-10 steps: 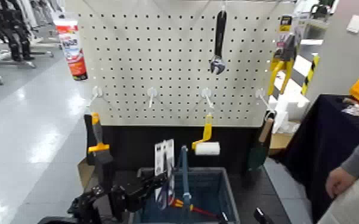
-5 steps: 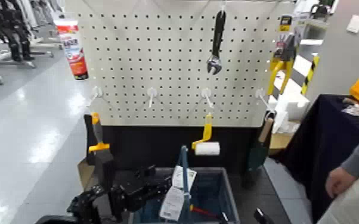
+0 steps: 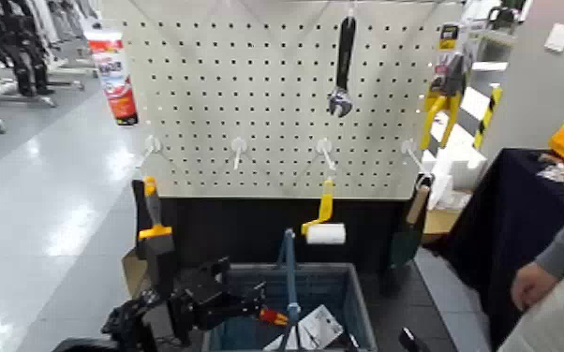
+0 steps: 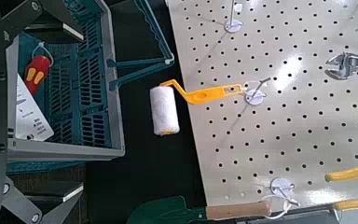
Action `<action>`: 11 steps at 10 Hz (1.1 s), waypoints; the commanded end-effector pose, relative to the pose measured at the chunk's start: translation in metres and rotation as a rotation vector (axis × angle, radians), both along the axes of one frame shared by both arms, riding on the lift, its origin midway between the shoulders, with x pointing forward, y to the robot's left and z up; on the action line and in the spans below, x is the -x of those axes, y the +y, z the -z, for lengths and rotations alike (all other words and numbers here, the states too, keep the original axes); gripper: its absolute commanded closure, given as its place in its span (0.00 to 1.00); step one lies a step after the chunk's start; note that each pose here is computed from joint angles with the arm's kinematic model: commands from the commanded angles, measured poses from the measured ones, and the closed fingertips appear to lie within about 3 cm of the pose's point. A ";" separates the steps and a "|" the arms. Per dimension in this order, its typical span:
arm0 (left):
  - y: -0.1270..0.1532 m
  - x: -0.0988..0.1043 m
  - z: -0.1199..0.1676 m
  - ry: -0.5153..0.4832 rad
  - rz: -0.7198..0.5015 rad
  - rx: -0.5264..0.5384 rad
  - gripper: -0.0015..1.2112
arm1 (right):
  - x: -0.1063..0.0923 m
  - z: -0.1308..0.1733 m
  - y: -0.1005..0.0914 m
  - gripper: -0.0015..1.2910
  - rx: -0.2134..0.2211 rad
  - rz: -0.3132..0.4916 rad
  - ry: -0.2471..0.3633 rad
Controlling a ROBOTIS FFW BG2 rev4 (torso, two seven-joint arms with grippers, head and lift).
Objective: Put the blue scissors into the crate.
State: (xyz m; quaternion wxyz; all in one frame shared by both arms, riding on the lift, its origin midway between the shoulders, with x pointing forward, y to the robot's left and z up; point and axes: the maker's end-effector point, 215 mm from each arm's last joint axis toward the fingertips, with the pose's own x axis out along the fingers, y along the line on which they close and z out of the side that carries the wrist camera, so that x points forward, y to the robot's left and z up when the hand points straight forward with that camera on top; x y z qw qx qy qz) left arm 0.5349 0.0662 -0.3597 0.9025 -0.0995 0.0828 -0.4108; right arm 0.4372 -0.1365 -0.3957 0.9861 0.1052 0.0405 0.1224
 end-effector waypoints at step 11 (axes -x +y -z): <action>0.108 0.088 0.012 -0.168 -0.645 -0.089 0.09 | 0.008 -0.005 -0.020 0.14 0.047 0.049 -0.030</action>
